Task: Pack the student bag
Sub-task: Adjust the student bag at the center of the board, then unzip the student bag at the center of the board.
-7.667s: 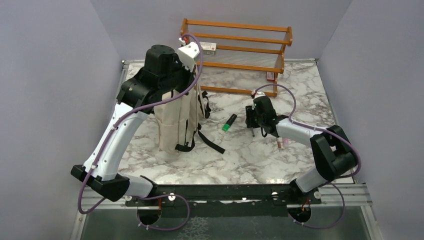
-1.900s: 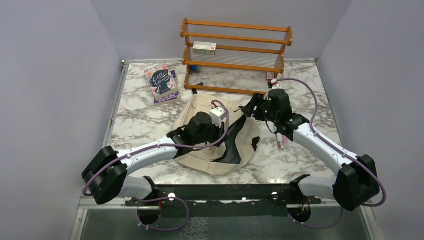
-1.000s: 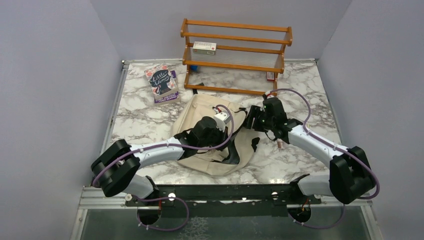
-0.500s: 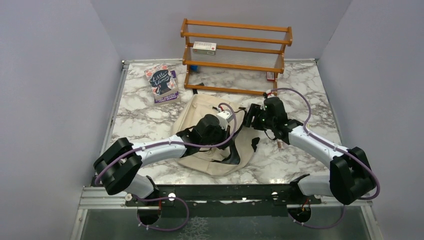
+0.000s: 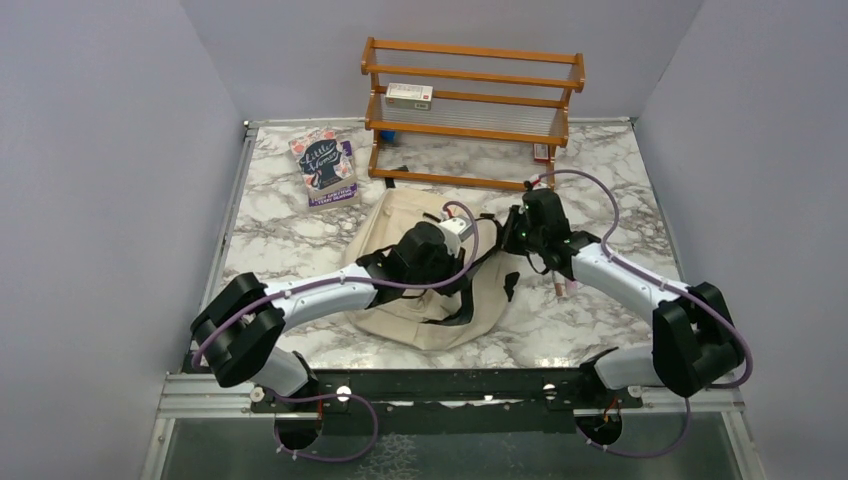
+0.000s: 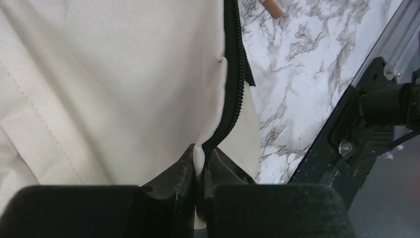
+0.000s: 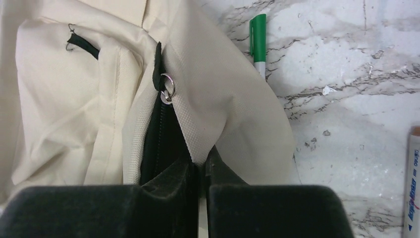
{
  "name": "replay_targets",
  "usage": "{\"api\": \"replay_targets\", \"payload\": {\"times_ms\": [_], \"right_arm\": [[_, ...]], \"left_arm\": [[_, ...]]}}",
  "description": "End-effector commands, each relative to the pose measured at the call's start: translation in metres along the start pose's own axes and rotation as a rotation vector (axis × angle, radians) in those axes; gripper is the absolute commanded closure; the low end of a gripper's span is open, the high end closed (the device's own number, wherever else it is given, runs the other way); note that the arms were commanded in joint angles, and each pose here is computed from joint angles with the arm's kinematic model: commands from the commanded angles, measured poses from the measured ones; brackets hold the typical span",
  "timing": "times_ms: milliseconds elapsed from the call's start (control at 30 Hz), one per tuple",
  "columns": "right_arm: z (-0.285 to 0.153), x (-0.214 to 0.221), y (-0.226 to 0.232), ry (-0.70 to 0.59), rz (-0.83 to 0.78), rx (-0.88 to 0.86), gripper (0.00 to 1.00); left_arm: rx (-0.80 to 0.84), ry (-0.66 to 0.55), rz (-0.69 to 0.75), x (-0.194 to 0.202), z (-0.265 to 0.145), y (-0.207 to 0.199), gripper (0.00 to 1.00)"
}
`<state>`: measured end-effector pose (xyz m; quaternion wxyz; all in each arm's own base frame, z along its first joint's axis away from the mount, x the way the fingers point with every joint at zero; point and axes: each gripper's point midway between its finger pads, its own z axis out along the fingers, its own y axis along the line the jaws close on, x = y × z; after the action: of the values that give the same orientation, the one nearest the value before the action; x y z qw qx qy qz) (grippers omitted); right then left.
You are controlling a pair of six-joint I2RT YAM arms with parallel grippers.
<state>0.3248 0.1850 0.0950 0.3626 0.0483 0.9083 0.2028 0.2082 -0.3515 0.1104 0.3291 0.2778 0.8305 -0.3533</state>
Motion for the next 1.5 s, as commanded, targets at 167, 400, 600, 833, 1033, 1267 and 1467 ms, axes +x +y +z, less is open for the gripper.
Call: {"api": "replay_targets", "payload": {"times_ms": [167, 400, 600, 833, 1033, 1267, 1467], "right_arm": [[-0.023, -0.005, 0.004, -0.125, -0.118, -0.104, 0.99], [-0.039, -0.014, 0.026, -0.265, -0.218, -0.273, 0.99], [-0.044, -0.019, 0.037, -0.357, -0.293, -0.363, 0.99], [-0.048, -0.026, 0.043, -0.425, -0.345, -0.399, 1.0], [-0.049, -0.027, 0.047, -0.438, -0.387, -0.419, 0.99], [-0.045, -0.021, 0.055, -0.41, -0.417, -0.468, 0.99], [-0.045, -0.023, 0.056, -0.412, -0.41, -0.472, 0.99]], "left_arm": [[0.078, -0.101, -0.024, -0.063, -0.023, -0.014, 0.46], [0.078, -0.279, -0.174, -0.141, -0.045, 0.009, 0.24], [0.076, -0.25, -0.246, -0.176, -0.012, 0.021, 0.21], [0.077, -0.204, -0.394, -0.17, 0.022, 0.031, 0.21], [0.082, -0.176, -0.485, -0.166, 0.04, 0.032, 0.22], [0.08, -0.18, -0.506, -0.17, 0.052, 0.034, 0.22], [0.082, -0.142, -0.498, -0.159, 0.061, 0.037, 0.3]]}}
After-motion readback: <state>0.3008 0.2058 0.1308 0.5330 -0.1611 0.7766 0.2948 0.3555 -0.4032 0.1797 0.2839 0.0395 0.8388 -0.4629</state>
